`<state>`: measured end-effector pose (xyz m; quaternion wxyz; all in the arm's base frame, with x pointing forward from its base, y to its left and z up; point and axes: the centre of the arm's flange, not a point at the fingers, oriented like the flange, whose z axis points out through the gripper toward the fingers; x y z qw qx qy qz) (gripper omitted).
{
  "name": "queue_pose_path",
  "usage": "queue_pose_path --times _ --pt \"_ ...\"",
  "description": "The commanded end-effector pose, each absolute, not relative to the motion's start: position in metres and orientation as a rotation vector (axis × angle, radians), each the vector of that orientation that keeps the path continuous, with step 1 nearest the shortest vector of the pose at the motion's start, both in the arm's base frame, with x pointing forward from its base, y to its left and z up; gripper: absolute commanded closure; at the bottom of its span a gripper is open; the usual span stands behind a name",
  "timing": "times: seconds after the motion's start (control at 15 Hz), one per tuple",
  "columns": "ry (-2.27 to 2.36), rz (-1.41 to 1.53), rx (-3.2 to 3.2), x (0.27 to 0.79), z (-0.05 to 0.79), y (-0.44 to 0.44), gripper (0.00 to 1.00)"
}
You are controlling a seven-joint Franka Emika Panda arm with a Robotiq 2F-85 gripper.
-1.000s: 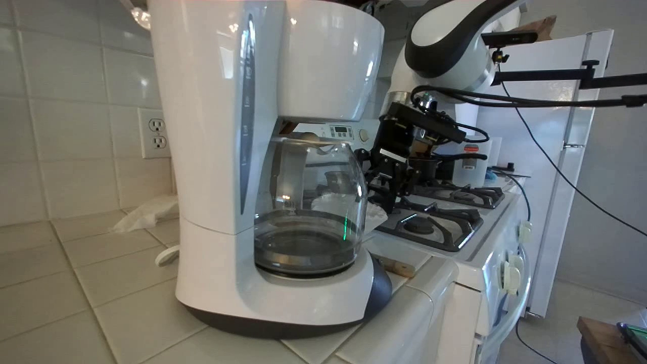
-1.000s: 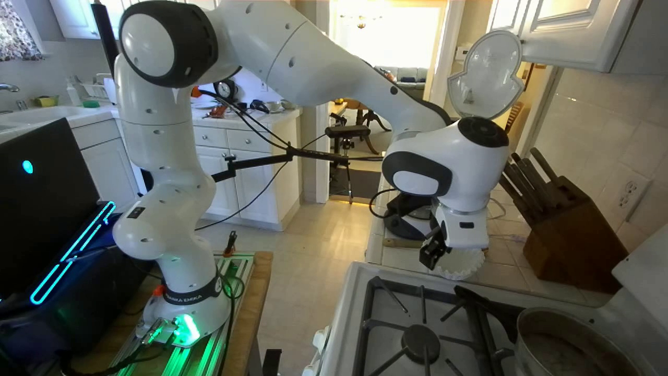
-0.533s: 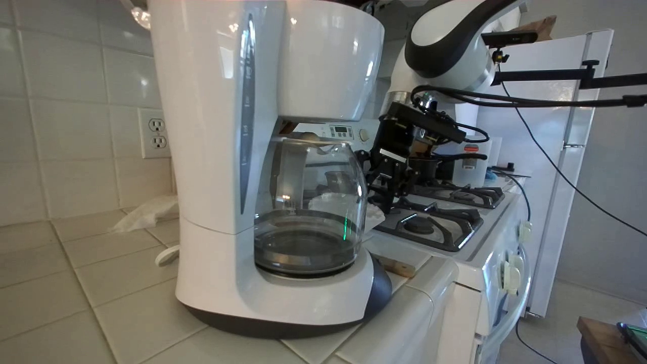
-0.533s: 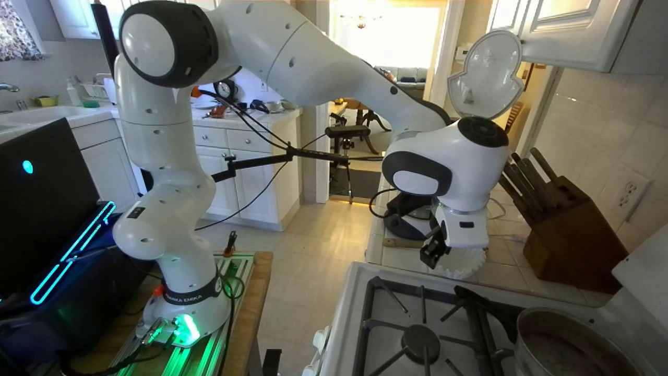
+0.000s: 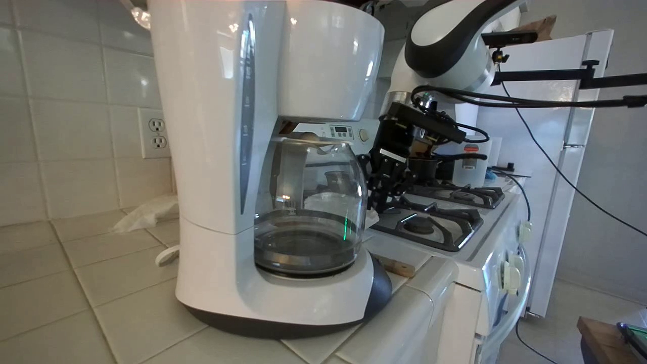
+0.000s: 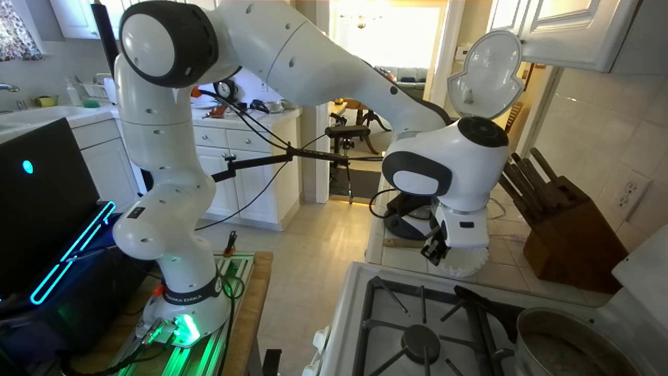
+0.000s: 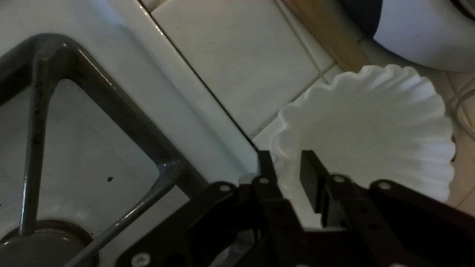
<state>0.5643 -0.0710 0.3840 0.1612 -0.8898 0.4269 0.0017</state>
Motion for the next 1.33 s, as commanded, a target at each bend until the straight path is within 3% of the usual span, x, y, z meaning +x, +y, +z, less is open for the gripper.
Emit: queue_pose_path --times 0.0,0.07,0.27,0.53,1.27 --pt "1.194 -0.01 -2.551 0.562 0.382 -0.07 0.86" --pt "1.194 -0.01 -2.552 0.562 0.382 -0.07 0.92" --pt "1.19 -0.01 -2.554 0.561 0.382 -0.07 0.98" --pt "1.18 -0.011 -2.556 0.561 0.384 -0.07 0.95" --pt "1.144 -0.075 -2.55 0.553 0.422 -0.068 0.96"
